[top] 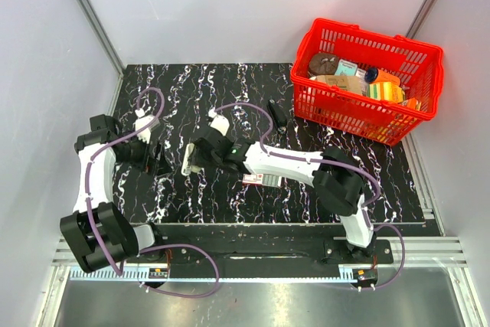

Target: Unload the staples from the stapler

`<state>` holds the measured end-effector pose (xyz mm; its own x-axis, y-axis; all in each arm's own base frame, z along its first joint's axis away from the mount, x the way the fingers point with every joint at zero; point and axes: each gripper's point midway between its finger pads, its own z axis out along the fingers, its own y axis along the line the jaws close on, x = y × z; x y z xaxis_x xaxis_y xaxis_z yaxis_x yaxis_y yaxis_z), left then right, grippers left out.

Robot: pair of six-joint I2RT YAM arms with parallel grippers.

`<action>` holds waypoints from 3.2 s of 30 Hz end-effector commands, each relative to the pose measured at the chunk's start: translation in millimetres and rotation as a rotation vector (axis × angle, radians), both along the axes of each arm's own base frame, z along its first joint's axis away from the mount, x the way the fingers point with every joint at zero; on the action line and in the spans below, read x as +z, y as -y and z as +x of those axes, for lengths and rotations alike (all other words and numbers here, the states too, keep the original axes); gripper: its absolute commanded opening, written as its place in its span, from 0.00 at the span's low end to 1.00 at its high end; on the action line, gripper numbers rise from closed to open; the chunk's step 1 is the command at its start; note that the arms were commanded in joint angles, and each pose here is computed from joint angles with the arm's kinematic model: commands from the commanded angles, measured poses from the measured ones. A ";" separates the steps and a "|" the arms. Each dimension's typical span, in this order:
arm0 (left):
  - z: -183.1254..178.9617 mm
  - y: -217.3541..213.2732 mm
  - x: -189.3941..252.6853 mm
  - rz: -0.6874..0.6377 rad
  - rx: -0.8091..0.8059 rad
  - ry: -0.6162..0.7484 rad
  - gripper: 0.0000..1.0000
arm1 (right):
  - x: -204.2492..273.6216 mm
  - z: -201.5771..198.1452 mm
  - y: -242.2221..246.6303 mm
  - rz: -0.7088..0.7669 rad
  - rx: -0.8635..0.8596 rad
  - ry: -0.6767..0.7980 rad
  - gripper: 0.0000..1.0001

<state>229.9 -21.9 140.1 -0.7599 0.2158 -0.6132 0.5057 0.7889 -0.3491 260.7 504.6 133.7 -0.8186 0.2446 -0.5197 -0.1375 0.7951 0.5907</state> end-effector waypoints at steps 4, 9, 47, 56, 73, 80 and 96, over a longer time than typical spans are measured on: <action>-1.1 -14.4 -14.0 0.152 -0.223 0.116 0.94 | 73.7 -0.4 -1.1 0.237 0.017 0.016 0.00; -0.8 -7.8 -18.9 0.125 -0.296 0.088 0.82 | 81.3 -3.7 -3.8 0.315 0.030 -0.016 0.00; 8.9 7.4 -19.9 0.071 -0.384 0.152 0.00 | 83.2 -30.7 -15.9 0.486 0.118 -0.158 0.00; 15.4 3.3 -24.9 0.124 -0.377 0.200 0.00 | 34.7 -43.8 0.5 0.312 0.221 -0.117 0.00; 85.1 -25.2 -29.3 0.510 -0.313 0.547 0.00 | -9.2 -27.0 32.1 -0.051 0.381 0.106 0.00; 91.3 -38.6 -38.2 0.669 -0.309 0.648 0.00 | -24.3 -31.7 38.5 -0.109 0.429 0.145 0.00; 96.2 -26.6 14.8 0.814 -0.223 0.984 0.00 | -42.2 -50.1 35.0 -0.172 0.482 0.228 0.00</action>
